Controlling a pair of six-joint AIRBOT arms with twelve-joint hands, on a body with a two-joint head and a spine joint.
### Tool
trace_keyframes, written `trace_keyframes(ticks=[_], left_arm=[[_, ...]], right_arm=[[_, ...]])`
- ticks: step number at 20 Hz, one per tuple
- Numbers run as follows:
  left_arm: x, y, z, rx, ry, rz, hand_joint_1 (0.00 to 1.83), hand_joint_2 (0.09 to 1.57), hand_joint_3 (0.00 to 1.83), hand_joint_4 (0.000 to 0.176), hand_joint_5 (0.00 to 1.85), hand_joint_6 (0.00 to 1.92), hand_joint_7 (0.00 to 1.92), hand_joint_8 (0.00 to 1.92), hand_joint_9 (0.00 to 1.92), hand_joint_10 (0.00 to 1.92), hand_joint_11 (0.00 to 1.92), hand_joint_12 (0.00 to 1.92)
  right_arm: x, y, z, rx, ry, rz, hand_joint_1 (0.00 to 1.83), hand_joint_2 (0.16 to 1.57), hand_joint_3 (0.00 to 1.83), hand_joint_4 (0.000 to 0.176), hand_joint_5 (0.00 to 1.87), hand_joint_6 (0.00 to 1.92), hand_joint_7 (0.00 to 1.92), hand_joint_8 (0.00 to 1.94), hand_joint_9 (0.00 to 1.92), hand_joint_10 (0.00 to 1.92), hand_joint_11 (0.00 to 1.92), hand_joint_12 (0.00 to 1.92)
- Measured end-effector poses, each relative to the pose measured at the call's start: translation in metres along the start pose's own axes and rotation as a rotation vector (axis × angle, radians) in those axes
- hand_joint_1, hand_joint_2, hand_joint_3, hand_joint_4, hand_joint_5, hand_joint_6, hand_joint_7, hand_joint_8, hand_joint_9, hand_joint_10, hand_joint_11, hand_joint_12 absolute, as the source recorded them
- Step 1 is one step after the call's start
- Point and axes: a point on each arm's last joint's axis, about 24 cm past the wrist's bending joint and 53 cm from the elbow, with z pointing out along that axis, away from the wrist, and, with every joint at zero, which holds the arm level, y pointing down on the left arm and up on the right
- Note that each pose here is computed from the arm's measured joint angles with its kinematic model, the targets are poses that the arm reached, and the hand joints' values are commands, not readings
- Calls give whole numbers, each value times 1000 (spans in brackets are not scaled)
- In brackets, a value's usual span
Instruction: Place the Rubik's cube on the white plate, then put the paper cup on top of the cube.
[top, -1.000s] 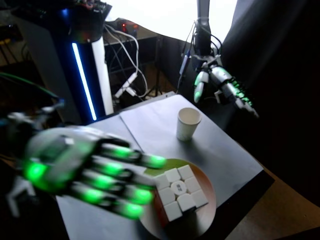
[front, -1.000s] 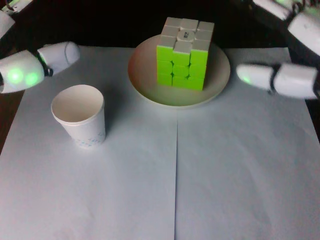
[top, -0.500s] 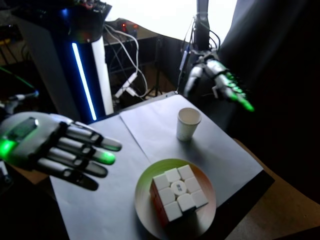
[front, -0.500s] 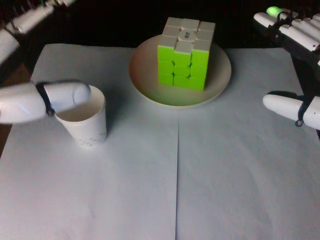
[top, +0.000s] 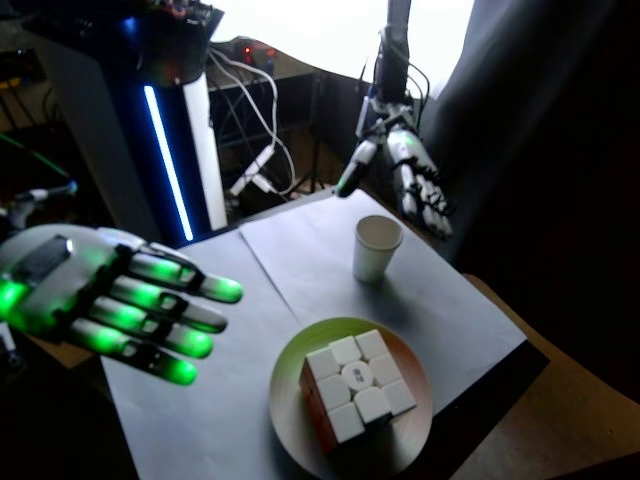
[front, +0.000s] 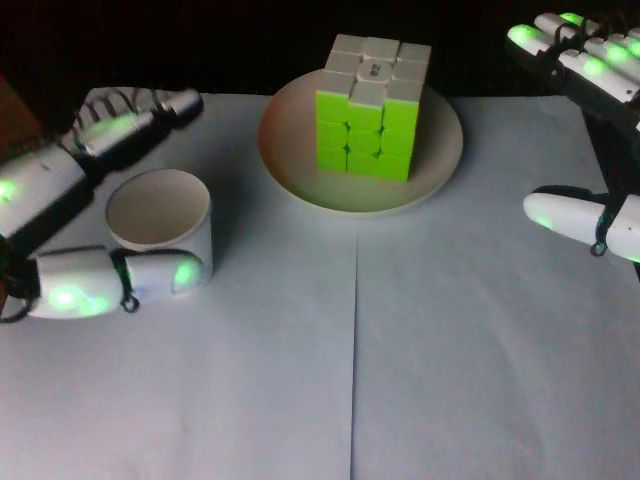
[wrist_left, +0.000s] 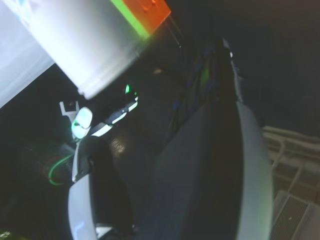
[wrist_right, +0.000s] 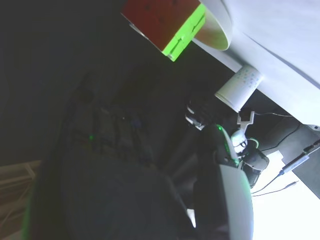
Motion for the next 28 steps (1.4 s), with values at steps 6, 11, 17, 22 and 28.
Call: trace_keyframes(ticks=[6,11,17,22,28], left_arm=[[10,30,7,-78,8,-24,838,1082,0,107,141,44,130,38,56,24,0,0],[9,31,11,-81,4,-29,894,1146,3,91,421,53,387,75,0,852,0,1417],[7,25,14,-60,-6,-30,969,1134,3,90,295,1276,177,1579,138,1679,92,1917],[6,12,12,-27,0,-22,1109,1136,0,47,238,1854,296,1914,426,1921,507,1921],[-16,-12,10,44,-45,6,848,1345,0,86,565,1640,263,1819,354,1921,463,1921]], right_arm=[[1,0,0,-1,1,2,438,1188,0,65,0,0,0,0,47,4,0,576],[2,1,0,-2,1,3,483,1206,0,82,0,0,0,0,58,6,0,596],[3,1,1,-2,2,6,464,1216,6,69,0,0,0,0,65,13,0,632],[3,1,1,-1,2,8,488,1211,0,55,0,0,0,0,69,7,0,542],[6,1,1,-2,4,13,486,1207,0,54,0,0,0,0,74,5,0,543]])
